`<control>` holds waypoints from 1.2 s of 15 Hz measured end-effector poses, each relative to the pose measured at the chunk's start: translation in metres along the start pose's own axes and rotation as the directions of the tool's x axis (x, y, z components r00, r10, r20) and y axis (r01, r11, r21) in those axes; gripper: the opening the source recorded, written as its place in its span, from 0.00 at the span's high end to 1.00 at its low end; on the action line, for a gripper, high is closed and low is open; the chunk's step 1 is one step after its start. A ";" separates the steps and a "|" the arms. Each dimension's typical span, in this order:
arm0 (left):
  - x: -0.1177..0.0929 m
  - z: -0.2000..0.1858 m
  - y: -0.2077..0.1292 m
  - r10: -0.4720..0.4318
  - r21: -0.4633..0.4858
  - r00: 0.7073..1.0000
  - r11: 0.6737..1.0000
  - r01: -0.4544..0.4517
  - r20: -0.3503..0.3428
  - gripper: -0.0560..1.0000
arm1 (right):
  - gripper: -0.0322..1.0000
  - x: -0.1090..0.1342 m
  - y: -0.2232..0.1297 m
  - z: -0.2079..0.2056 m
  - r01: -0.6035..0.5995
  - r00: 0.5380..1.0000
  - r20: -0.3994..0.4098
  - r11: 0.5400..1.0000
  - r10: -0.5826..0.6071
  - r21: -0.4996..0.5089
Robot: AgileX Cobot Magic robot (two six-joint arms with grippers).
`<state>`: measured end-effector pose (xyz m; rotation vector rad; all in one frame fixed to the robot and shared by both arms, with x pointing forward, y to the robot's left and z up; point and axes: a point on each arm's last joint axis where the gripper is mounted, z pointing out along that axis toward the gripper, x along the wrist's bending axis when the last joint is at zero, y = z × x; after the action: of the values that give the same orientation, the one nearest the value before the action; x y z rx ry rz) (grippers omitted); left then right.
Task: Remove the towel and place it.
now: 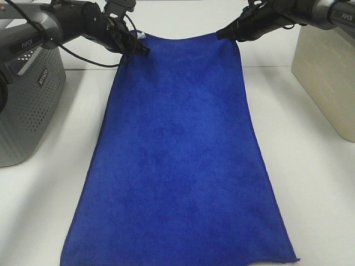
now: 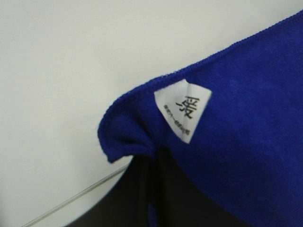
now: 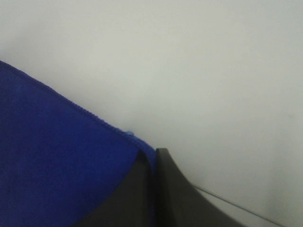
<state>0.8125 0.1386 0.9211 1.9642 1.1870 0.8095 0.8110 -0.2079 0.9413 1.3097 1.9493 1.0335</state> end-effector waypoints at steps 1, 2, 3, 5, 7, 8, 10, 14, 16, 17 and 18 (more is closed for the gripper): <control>0.000 0.001 -0.001 0.003 -0.008 1.000 1.000 -0.003 -0.003 0.93 | 0.95 -0.001 -0.003 0.003 0.002 1.000 0.007 1.000 -0.002 -0.003; 0.000 0.004 -0.003 0.003 -0.017 1.000 1.000 -0.004 -0.006 0.93 | 0.95 -0.001 -0.008 0.007 0.000 1.000 0.010 1.000 0.000 0.001; -0.001 0.011 -0.010 0.004 -0.024 1.000 1.000 -0.004 -0.009 0.93 | 0.95 -0.002 -0.016 0.014 -0.006 1.000 0.017 1.000 0.006 0.005; -0.003 0.020 -0.021 0.006 -0.016 1.000 1.000 -0.006 -0.009 0.93 | 0.95 -0.001 -0.027 0.022 -0.024 1.000 0.016 1.000 0.024 0.016; -0.005 0.026 -0.030 0.007 0.000 1.000 1.000 -0.007 -0.006 0.93 | 0.95 -0.001 -0.033 0.027 -0.047 0.999 0.016 0.999 0.047 0.017; -0.006 0.029 -0.035 0.007 0.010 1.000 1.000 -0.007 -0.004 0.93 | 0.95 -0.001 -0.036 0.029 -0.060 0.998 0.014 0.998 0.060 0.019; -0.007 0.034 -0.041 0.009 0.009 1.000 1.000 -0.009 -0.005 0.87 | 0.95 -0.001 -0.041 0.033 -0.078 0.997 0.012 0.997 0.078 0.021; -0.006 0.038 -0.043 0.035 -0.041 0.999 0.998 -0.036 -0.027 0.55 | 0.76 -0.001 -0.051 0.039 -0.088 0.996 0.013 0.996 0.088 0.034; -0.005 0.038 -0.039 0.045 -0.087 0.998 0.995 -0.048 -0.042 0.37 | 0.42 -0.001 -0.050 0.039 -0.092 0.996 0.018 0.995 0.091 0.025; -0.005 0.038 -0.038 0.047 -0.097 0.998 0.994 -0.052 -0.045 0.31 | 0.29 -0.002 -0.050 0.039 -0.093 0.996 0.018 0.995 0.093 0.025; -0.005 0.038 -0.037 0.049 -0.100 0.998 0.994 -0.054 -0.047 0.28 | 0.22 -0.001 -0.050 0.039 -0.094 0.995 0.015 0.995 0.094 0.030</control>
<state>0.8230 0.1376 0.8683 1.9096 1.1026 0.9259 0.8175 -0.2092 0.8780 1.4336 1.9165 1.0407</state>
